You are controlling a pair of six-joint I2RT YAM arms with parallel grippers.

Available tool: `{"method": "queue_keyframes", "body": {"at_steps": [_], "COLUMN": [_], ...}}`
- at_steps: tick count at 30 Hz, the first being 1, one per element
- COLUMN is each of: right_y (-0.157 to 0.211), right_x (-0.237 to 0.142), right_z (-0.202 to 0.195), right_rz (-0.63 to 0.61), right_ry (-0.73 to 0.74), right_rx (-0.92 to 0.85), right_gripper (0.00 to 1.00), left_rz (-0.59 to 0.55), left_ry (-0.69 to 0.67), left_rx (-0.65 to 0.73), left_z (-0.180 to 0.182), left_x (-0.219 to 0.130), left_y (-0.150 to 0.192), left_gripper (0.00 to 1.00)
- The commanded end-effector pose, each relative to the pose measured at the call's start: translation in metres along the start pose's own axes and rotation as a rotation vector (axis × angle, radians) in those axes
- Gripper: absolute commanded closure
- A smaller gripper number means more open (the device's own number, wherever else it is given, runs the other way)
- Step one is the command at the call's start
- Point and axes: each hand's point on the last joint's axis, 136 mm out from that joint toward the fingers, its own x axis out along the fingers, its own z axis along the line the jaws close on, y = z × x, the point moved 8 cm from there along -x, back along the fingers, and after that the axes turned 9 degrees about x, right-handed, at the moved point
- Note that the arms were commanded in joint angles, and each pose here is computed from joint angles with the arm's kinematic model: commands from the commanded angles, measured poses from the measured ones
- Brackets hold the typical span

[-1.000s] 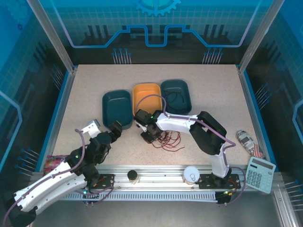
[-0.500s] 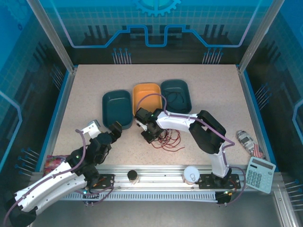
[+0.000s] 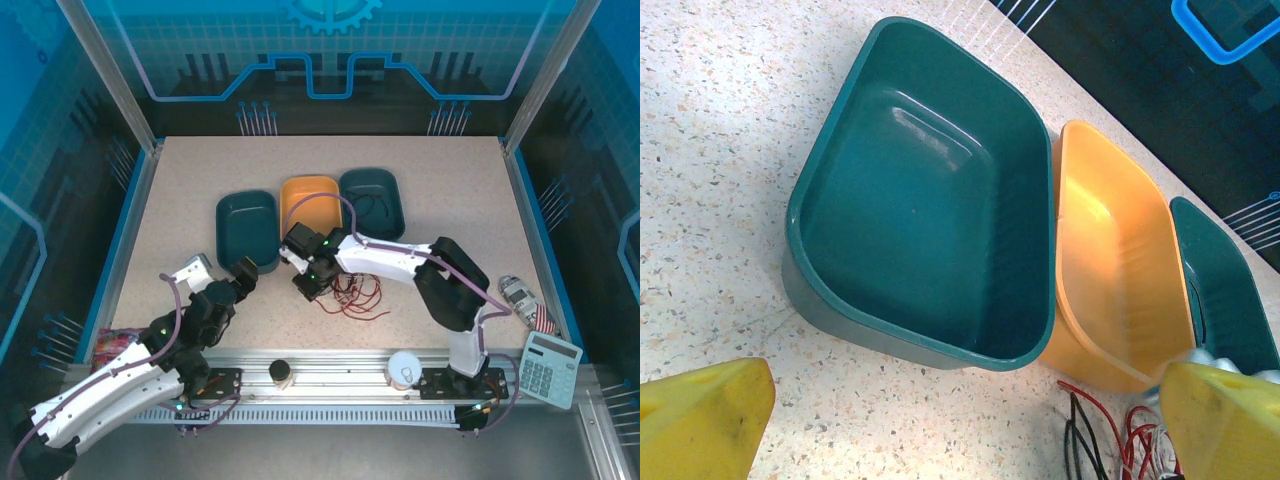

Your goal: Untangle the cables

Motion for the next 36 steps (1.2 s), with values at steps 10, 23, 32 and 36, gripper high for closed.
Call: {"method": "queue_keyframes", "body": {"at_steps": [10,23,32,36], "right_y": [-0.004,0.002,0.003,0.001], "right_x": [-0.076,-0.138,-0.178,-0.2], "right_z": [0.026,0.027,0.032,0.033], "right_rz": [-0.258,-0.487,-0.67,-0.762], "right_ry": [-0.22,-0.259,-0.349,-0.372], "right_rx": [-0.098,-0.12,-0.155,-0.169], "right_gripper": [1.0,1.0,1.0,1.0], "left_rz": [-0.024,-0.018,-0.017,-0.016], "left_ry": [-0.015,-0.009,-0.002,0.0], "left_rx": [-0.016,-0.017,-0.02,-0.015], "left_z": [0.002,0.001,-0.001,-0.002], "left_x": [0.003,0.005,0.005,0.006], "left_y": [0.0,0.001,0.001,0.001], "left_gripper": [0.01,0.01,0.01,0.01]}}
